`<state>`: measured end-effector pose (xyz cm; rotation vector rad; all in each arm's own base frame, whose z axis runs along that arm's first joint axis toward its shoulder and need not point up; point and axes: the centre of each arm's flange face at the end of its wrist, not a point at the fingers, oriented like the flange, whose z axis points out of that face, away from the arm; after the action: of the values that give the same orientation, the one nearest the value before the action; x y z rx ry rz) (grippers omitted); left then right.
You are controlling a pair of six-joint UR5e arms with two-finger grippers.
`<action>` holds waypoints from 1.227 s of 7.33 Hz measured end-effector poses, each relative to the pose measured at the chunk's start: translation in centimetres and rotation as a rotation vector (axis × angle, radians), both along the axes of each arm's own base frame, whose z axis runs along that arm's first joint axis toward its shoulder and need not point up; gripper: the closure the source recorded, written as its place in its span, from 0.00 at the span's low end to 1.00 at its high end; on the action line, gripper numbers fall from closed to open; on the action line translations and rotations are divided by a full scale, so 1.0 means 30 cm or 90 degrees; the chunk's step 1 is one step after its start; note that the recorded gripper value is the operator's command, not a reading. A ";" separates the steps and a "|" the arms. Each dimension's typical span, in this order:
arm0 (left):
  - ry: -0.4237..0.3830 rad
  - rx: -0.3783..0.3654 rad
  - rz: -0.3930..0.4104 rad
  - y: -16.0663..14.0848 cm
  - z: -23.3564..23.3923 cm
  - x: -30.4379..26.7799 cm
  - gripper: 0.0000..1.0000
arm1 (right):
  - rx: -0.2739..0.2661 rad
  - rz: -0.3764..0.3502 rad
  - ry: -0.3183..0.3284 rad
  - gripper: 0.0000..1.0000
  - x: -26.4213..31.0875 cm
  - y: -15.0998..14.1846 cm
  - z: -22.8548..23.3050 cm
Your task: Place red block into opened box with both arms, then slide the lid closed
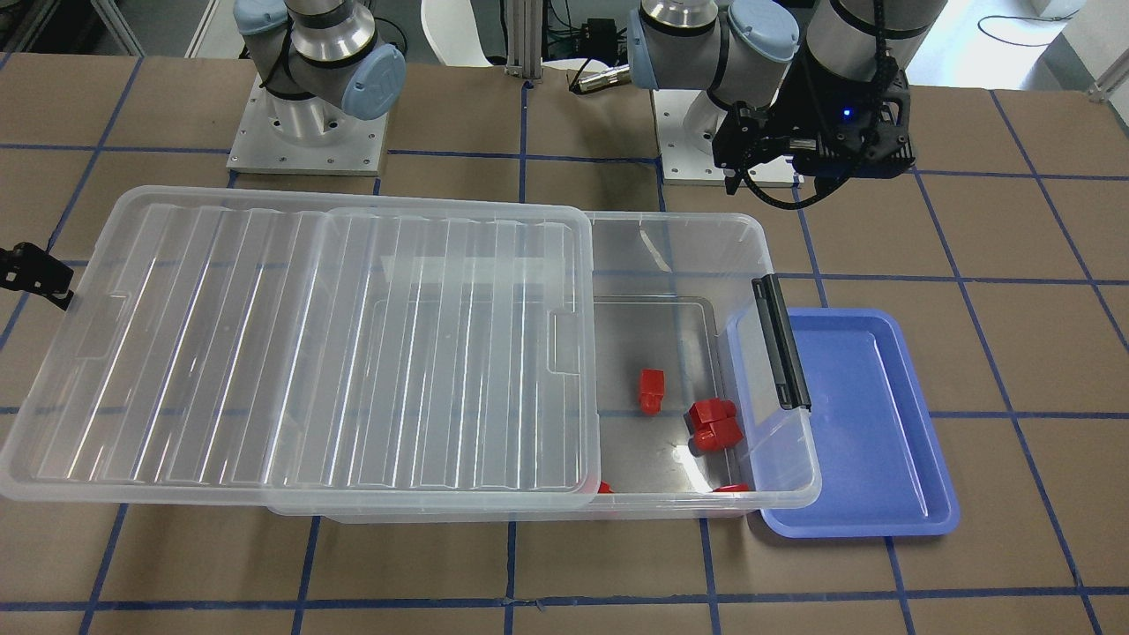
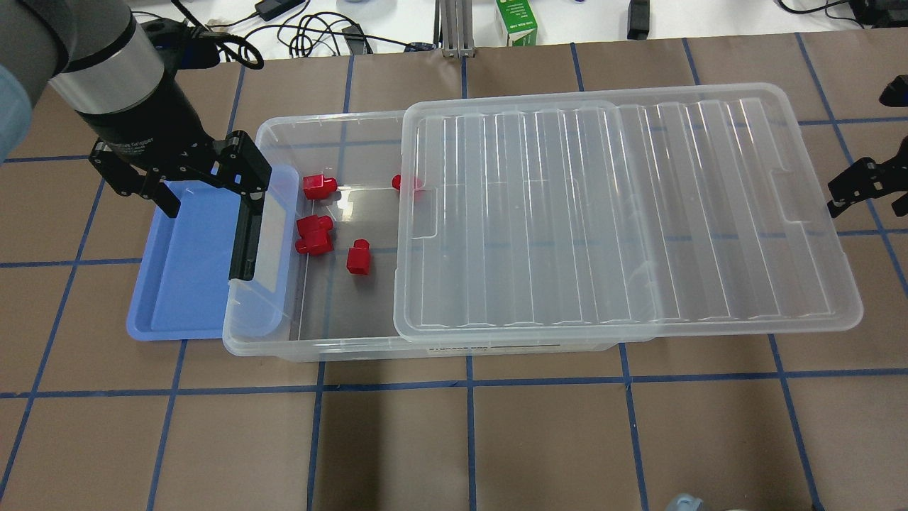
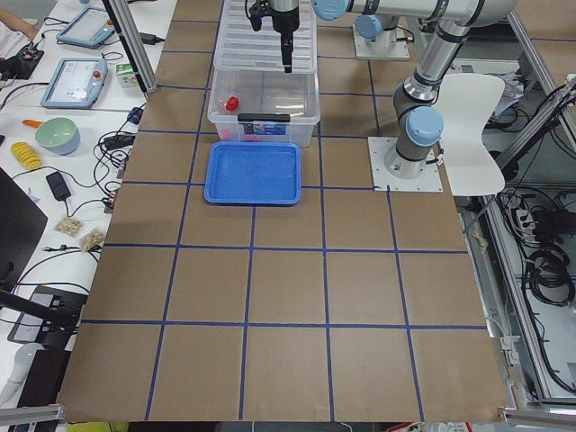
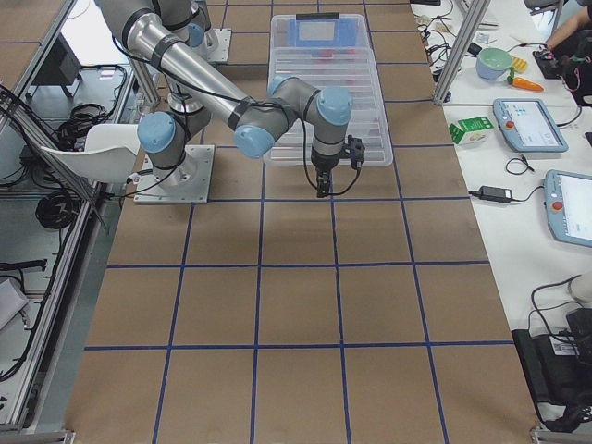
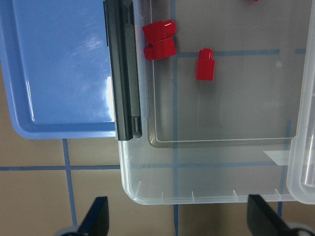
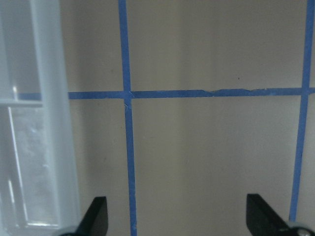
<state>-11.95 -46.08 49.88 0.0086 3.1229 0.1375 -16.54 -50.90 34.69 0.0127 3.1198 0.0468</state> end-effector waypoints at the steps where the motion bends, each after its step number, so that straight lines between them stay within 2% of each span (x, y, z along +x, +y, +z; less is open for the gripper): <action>1: 0.000 0.002 0.002 -0.003 -0.005 -0.003 0.00 | 0.000 0.000 0.001 0.00 0.048 -0.013 0.001; 4: 0.001 0.003 0.003 -0.005 -0.009 -0.007 0.00 | 0.002 0.003 -0.001 0.00 0.242 -0.053 -0.006; 7: 0.003 0.005 0.003 -0.008 -0.014 -0.008 0.00 | -0.008 0.037 0.005 0.00 0.507 -0.092 -0.010; 9: 0.003 0.006 0.003 -0.010 -0.017 -0.008 0.00 | -0.017 0.051 0.006 0.00 0.611 -0.098 -0.008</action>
<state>-12.21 -46.39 49.38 0.0009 3.1273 0.1524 1.78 -53.83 34.46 -0.1140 3.1287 0.0074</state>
